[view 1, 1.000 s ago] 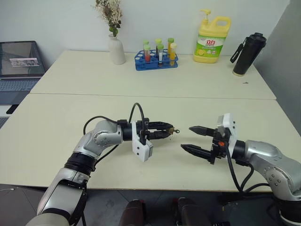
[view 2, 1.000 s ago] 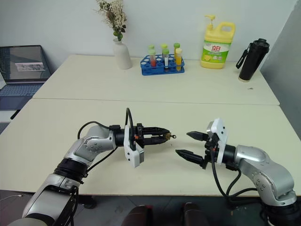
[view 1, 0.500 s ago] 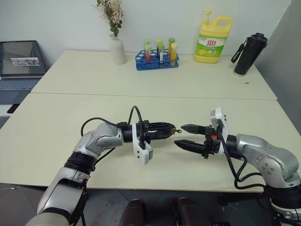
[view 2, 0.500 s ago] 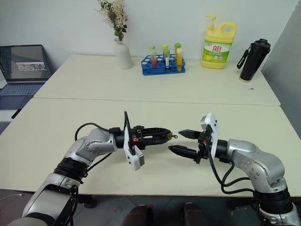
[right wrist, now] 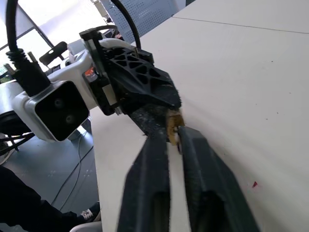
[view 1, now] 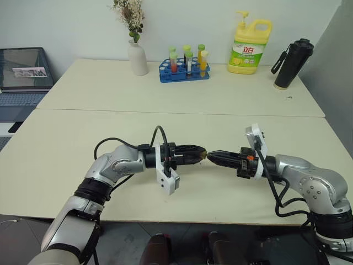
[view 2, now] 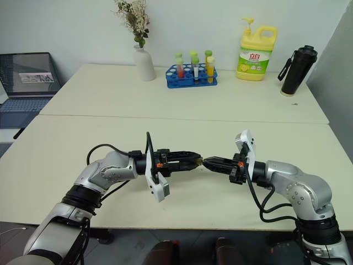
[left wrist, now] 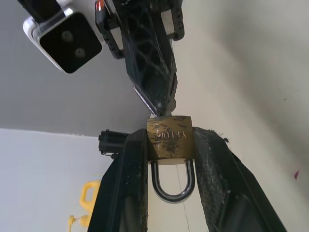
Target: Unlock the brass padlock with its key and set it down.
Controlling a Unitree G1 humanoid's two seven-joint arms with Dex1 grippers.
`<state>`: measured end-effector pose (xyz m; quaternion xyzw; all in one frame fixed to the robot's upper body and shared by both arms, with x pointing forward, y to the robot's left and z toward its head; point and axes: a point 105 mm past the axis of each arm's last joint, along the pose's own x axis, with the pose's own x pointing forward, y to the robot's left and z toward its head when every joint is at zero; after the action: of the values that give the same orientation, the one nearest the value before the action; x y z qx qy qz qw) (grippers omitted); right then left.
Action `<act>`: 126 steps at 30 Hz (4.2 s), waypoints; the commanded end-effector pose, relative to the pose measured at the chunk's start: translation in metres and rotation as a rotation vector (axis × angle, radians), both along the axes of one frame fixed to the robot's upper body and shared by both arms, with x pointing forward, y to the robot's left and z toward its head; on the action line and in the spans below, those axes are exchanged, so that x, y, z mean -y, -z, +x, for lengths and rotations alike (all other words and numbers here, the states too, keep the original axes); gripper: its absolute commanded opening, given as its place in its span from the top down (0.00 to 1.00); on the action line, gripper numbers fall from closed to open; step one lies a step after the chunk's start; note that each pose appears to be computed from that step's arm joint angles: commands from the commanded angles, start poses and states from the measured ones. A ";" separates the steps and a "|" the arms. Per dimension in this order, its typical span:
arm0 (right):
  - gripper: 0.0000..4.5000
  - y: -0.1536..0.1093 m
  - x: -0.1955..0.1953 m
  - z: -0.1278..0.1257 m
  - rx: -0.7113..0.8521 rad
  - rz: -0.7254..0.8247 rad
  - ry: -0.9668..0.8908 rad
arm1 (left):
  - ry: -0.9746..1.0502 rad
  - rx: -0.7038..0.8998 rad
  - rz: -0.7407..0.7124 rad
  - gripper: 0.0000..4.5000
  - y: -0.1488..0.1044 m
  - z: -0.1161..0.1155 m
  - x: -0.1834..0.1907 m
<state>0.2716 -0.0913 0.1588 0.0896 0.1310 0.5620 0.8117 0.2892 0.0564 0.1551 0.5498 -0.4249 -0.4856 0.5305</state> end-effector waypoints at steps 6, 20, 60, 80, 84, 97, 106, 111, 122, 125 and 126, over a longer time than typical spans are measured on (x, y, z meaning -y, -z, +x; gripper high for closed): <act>1.00 -0.015 -0.004 -0.005 0.028 0.008 -0.096 | 0.014 0.043 -0.035 0.79 -0.011 -0.002 0.003; 1.00 -0.022 0.001 0.006 -0.345 0.039 -0.111 | 0.020 0.095 -0.013 0.79 -0.006 -0.005 0.001; 0.38 -0.009 -0.015 0.007 0.102 -0.073 -0.087 | -0.016 0.053 -0.063 0.79 -0.007 -0.004 0.002; 0.96 -0.012 -0.027 0.003 0.074 -0.023 -0.137 | -0.032 0.046 -0.057 0.79 -0.005 -0.005 0.000; 0.96 -0.012 -0.027 0.002 0.072 -0.021 -0.149 | -0.040 0.047 -0.061 0.79 -0.005 -0.004 -0.001; 0.96 -0.014 -0.026 0.007 0.085 -0.029 -0.156 | -0.056 -0.086 -0.146 0.43 -0.015 -0.014 -0.014; 0.96 -0.013 -0.019 0.020 0.118 -0.062 -0.130 | -0.082 -0.409 -0.260 0.15 -0.029 -0.037 -0.021; 0.96 -0.012 -0.019 0.021 0.157 -0.092 -0.154 | -0.165 -0.540 -0.422 0.35 -0.052 -0.021 -0.024; 0.96 -0.023 -0.026 0.018 0.216 -0.068 -0.197 | -0.337 -0.999 -0.448 1.00 -0.017 0.034 -0.040; 0.96 -0.023 -0.026 0.018 0.218 -0.065 -0.194 | -0.304 -1.046 -0.419 1.00 -0.012 0.029 -0.034; 0.96 -0.023 -0.025 0.018 0.218 -0.064 -0.190 | -0.287 -1.067 -0.398 1.00 -0.009 0.024 -0.032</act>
<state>0.2908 -0.0671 0.1659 0.0005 0.1019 0.6332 0.7673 0.3223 0.0948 0.1584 0.1750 -0.0937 -0.5069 0.8388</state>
